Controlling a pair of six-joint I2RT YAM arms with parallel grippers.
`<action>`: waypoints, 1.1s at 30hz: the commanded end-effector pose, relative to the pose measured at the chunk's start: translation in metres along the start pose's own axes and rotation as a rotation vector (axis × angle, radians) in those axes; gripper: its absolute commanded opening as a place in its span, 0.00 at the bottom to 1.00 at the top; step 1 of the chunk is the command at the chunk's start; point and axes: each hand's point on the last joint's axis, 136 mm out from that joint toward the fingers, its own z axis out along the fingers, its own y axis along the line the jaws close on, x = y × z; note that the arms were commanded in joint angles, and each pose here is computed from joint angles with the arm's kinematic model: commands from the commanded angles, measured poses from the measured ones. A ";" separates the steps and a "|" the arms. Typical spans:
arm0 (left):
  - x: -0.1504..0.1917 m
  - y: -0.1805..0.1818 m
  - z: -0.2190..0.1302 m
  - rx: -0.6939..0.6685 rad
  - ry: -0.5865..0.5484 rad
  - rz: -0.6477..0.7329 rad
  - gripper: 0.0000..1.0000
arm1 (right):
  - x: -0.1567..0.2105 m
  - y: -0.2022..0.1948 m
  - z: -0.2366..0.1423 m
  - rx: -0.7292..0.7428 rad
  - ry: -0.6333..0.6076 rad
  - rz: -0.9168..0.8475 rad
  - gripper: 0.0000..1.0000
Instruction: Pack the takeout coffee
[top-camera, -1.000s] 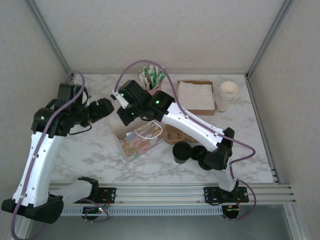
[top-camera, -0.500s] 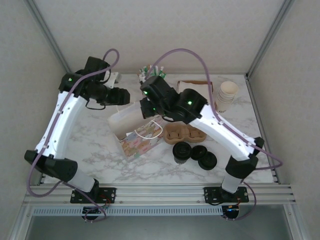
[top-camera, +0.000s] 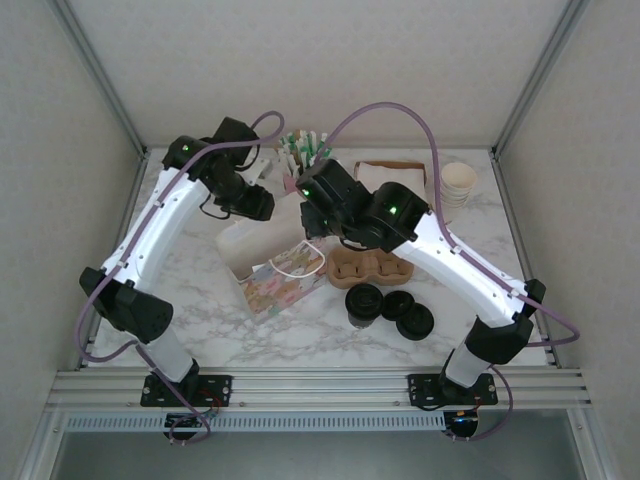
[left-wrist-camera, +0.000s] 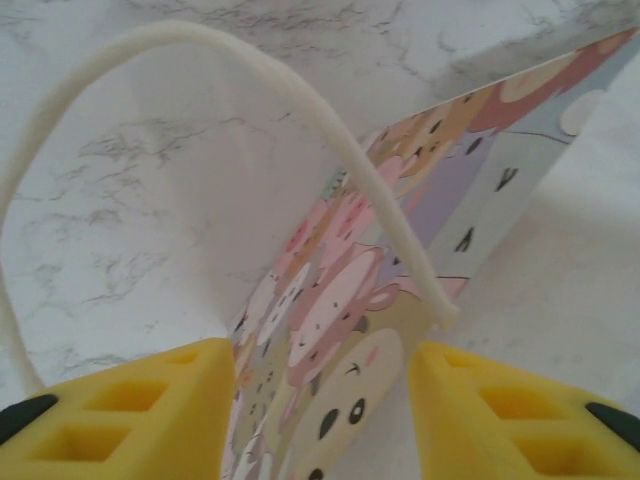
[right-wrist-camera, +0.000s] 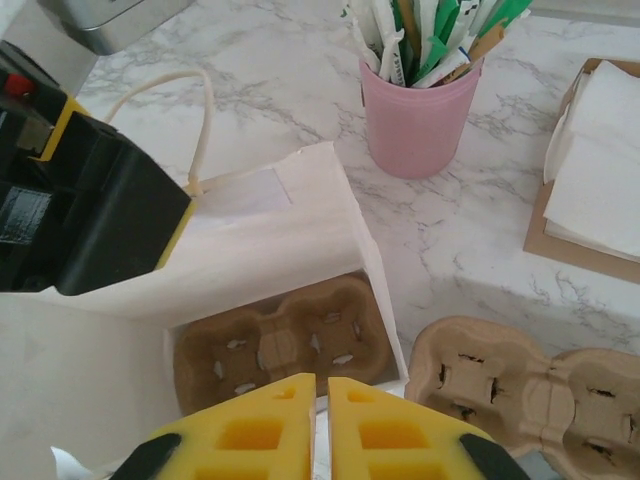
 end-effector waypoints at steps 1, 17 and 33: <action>0.005 0.009 -0.010 -0.056 -0.004 -0.002 0.43 | -0.002 -0.009 -0.003 0.013 -0.005 0.039 0.13; 0.018 -0.013 -0.025 0.093 -0.079 -0.478 0.00 | -0.011 -0.009 0.004 -0.041 0.048 0.116 0.11; 0.057 -0.037 -0.015 0.088 -0.094 -0.720 0.29 | -0.001 0.029 0.015 -0.176 0.186 0.134 0.00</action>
